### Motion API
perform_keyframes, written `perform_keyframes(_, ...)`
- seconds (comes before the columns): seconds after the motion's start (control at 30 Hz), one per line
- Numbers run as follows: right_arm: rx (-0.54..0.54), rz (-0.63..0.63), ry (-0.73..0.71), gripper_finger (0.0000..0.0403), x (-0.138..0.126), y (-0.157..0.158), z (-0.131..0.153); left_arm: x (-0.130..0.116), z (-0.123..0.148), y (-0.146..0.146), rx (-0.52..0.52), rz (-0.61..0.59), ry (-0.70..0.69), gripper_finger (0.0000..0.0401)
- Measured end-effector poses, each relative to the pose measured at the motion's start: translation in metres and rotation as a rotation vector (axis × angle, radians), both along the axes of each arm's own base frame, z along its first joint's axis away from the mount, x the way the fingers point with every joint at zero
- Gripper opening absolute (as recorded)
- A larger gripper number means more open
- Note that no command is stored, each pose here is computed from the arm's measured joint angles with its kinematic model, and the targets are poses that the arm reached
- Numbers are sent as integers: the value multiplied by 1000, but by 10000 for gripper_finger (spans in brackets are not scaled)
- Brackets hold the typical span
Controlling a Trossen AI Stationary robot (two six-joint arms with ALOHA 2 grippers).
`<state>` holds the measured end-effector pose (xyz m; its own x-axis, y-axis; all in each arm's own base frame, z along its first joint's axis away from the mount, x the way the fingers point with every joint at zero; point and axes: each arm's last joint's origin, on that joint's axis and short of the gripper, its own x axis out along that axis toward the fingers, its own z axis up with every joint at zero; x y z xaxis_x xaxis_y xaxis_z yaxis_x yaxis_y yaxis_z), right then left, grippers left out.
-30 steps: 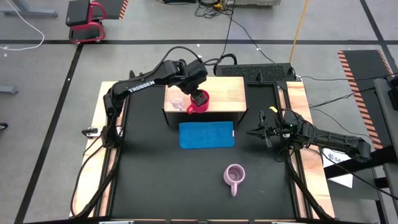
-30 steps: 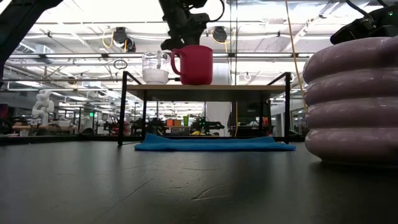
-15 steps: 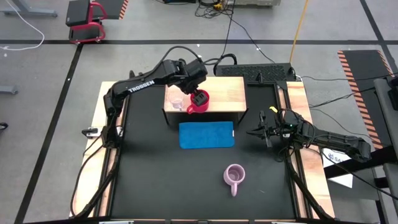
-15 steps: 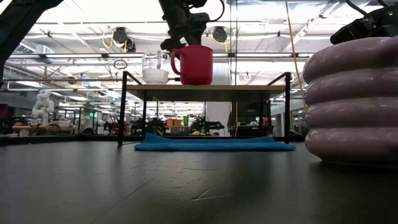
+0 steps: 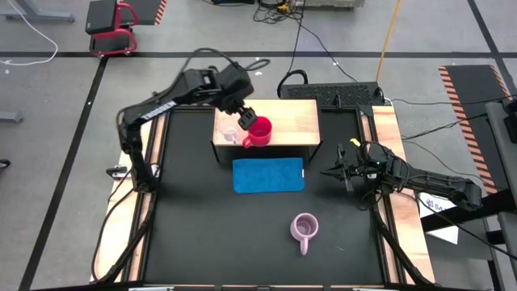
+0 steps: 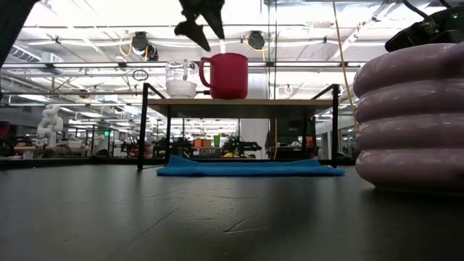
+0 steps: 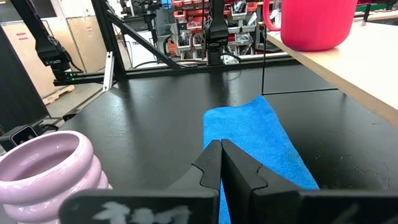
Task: Stack small to large cups/mugs on shelf
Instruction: Put the red mug on the shelf
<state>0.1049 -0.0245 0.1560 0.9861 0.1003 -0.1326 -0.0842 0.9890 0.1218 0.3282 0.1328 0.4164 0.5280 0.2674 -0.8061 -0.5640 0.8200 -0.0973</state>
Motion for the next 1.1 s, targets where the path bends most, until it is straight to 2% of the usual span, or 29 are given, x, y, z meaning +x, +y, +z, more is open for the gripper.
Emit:
perform_keyframes(0.17, 1, 0, 2, 0, 0, 0, 0, -36, 36, -16, 64, 1, -87, 296)
perform_keyframes(0.27, 1, 0, 4, 0, 0, 0, 0, -60, 53, -29, 102, 9, -103, 268)
perform_keyframes(0.47, 2, 0, 8, 0, 0, 0, -1, -103, 68, -60, 160, 53, -35, 152)
perform_keyframes(0.63, -1, 0, 9, 0, 1, 0, -1, -126, 74, -85, 210, 73, -1, 29)
perform_keyframes(0.67, -1, 1, 9, 0, 1, 0, -1, -129, 75, -89, 225, 71, -1, 15)
perform_keyframes(0.87, -1, 1, 9, 0, 1, 0, -1, -143, 80, -115, 285, 79, -65, 5)
perform_keyframes(1.1, -2, 0, 7, 0, 1, 0, -1, -166, 65, -131, 368, 166, -122, 3)
